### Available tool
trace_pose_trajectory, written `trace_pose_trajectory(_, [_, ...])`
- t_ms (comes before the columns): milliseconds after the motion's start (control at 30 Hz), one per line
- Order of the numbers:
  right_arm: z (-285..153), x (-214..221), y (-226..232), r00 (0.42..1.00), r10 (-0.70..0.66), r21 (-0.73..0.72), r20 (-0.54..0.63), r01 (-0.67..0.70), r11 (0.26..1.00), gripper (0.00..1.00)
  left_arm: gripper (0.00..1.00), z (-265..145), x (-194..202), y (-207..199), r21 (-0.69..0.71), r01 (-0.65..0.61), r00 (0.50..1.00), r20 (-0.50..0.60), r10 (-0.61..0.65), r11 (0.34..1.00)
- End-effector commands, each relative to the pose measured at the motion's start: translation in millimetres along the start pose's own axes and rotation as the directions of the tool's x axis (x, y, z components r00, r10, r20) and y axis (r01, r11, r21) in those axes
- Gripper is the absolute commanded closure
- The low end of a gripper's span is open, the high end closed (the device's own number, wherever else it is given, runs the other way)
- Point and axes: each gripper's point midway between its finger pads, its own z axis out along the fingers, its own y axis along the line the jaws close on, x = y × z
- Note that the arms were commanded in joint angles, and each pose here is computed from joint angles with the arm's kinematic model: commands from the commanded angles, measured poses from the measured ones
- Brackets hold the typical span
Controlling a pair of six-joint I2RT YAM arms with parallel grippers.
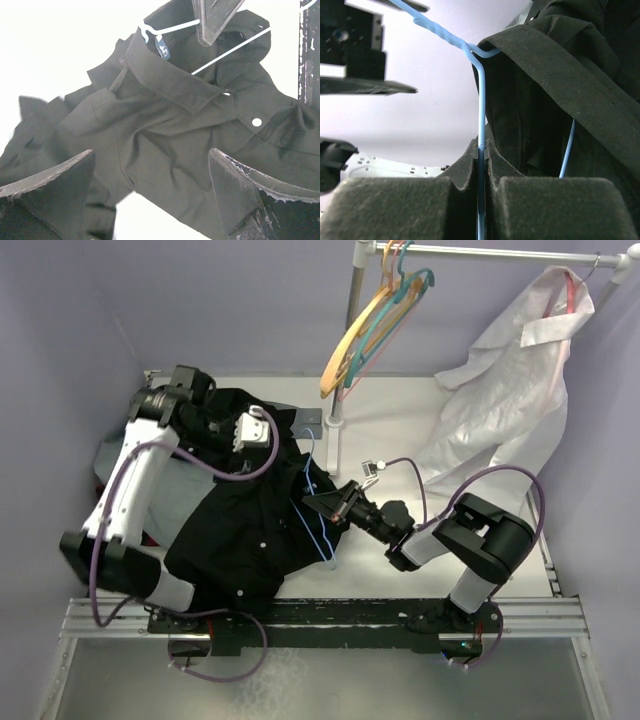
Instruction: Place the shirt on the hanger
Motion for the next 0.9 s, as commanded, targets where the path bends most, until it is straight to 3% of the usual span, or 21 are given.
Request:
trace_pose_trajectory(0, [-5.4,-31.4,67.9,0.988,-0.041,-0.271,0.148,0.081,0.959,1.00,0.04,31.4,-6.7,-1.8,0.232,-0.117,0.978,0.194,0.072,0.966])
trace_pose_trajectory(500, [0.9,-29.4,60.6,0.985,-0.084,-0.257,0.150,0.121,0.959,1.00,0.00,100.3,17.7,70.8,0.300,-0.125,0.971,0.233,0.054,0.946])
trace_pose_trajectory(733, [0.8,-32.9,65.0,0.981,-0.099,-0.264,0.167,0.141,0.954,1.00,0.01,133.8,27.8,55.3,0.407,-0.041,0.987,0.159,-0.026,0.912])
trace_pose_trajectory(867, [-1.4,-34.6,67.4,0.978,-0.112,-0.266,0.176,0.156,0.951,1.00,0.10,147.8,29.1,37.7,0.464,-0.026,0.990,0.136,-0.042,0.886])
